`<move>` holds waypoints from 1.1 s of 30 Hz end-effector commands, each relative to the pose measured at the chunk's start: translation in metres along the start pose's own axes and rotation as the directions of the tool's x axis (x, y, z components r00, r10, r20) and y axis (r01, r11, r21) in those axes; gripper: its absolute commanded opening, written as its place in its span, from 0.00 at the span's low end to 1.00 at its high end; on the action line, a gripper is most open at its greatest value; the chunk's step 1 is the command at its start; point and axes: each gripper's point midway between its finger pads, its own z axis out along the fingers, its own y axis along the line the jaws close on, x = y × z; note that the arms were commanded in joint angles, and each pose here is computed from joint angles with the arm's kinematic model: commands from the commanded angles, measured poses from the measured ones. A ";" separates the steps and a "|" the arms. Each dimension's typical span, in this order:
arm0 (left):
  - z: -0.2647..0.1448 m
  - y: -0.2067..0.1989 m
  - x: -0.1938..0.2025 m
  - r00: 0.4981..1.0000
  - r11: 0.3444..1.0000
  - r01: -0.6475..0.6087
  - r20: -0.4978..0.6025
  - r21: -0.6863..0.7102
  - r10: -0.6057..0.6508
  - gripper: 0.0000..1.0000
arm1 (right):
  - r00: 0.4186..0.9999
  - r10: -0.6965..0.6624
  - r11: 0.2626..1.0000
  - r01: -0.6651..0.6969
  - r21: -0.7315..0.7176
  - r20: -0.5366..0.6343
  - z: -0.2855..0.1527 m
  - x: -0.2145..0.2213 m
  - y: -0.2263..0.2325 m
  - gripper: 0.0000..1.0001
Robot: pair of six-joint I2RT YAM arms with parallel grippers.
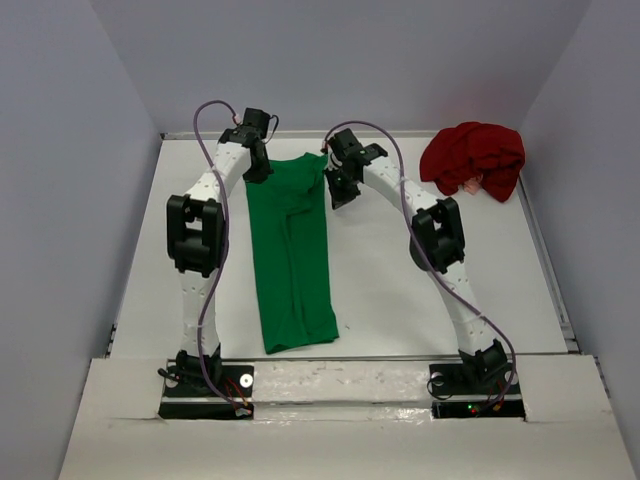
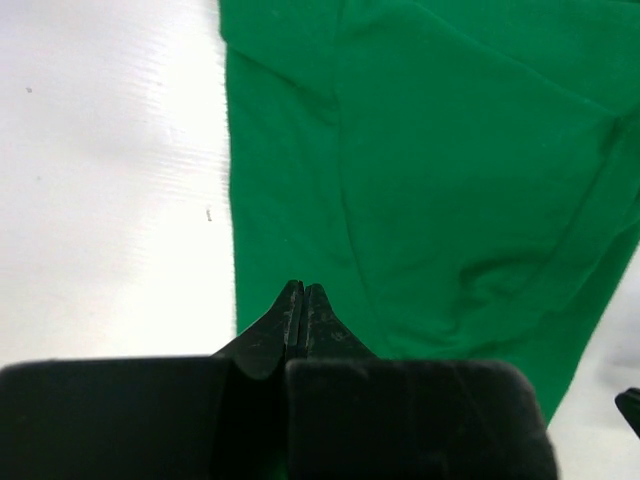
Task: Fold and stack the t-shirts
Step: Fold the tshirt
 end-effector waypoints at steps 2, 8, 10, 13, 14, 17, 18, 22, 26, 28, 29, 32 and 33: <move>-0.006 0.016 -0.007 1.000 0.992 -0.015 0.025 -0.126 0.018 0.00 | 0.990 -0.104 0.991 0.111 -0.069 0.092 -0.039 -0.019 0.056 0.00; 0.004 0.022 0.005 0.999 0.980 -0.041 -0.014 -0.192 0.039 0.00 | 0.985 -0.143 0.984 0.152 -0.090 0.101 -0.048 -0.015 0.084 0.00; 0.006 0.022 0.009 0.999 0.976 -0.052 -0.022 -0.212 0.048 0.00 | 0.985 -0.148 0.983 0.157 -0.098 0.090 -0.044 -0.009 0.090 0.00; 0.012 0.022 0.015 0.998 0.974 -0.062 -0.042 -0.220 0.054 0.00 | 0.987 -0.145 0.984 0.151 -0.092 0.065 -0.035 -0.002 0.086 0.00; 0.014 0.024 0.017 0.997 0.972 -0.064 -0.052 -0.226 0.054 0.00 | 0.987 -0.152 0.984 0.156 -0.092 0.049 -0.031 0.005 0.089 0.00; 0.020 0.019 0.024 0.995 0.973 -0.076 -0.081 -0.218 0.059 0.00 | 0.989 -0.148 0.986 0.148 -0.078 0.014 -0.019 0.017 0.083 0.00; 0.021 0.020 0.026 0.994 0.973 -0.078 -0.092 -0.219 0.059 0.00 | 0.989 -0.146 0.987 0.146 -0.071 0.010 -0.016 0.020 0.080 0.00; 0.028 0.016 0.030 0.991 0.968 -0.095 -0.112 -0.231 0.070 0.00 | 0.990 -0.138 0.990 0.138 -0.033 -0.013 -0.003 0.031 0.070 0.00; 0.033 0.016 0.036 0.987 0.962 -0.113 -0.136 -0.249 0.081 0.00 | 0.992 -0.126 0.992 0.126 -0.009 -0.030 0.005 0.040 0.063 0.00; 0.036 0.015 0.040 0.985 0.958 -0.127 -0.148 -0.256 0.091 0.00 | 0.993 -0.114 0.993 0.115 0.002 -0.039 0.008 0.044 0.061 0.00; 0.038 0.014 0.042 0.983 0.958 -0.137 -0.155 -0.251 0.100 0.00 | 0.993 -0.113 0.994 0.113 0.007 -0.038 0.008 0.044 0.060 0.00; 0.044 0.007 0.051 0.975 0.954 -0.167 -0.182 -0.249 0.124 0.00 | 0.994 -0.098 0.994 0.100 0.035 -0.044 0.008 0.048 0.054 0.00; 0.046 0.004 0.054 0.972 0.952 -0.183 -0.188 -0.246 0.139 0.00 | 0.995 -0.092 0.994 0.094 0.051 -0.047 0.007 0.050 0.051 0.00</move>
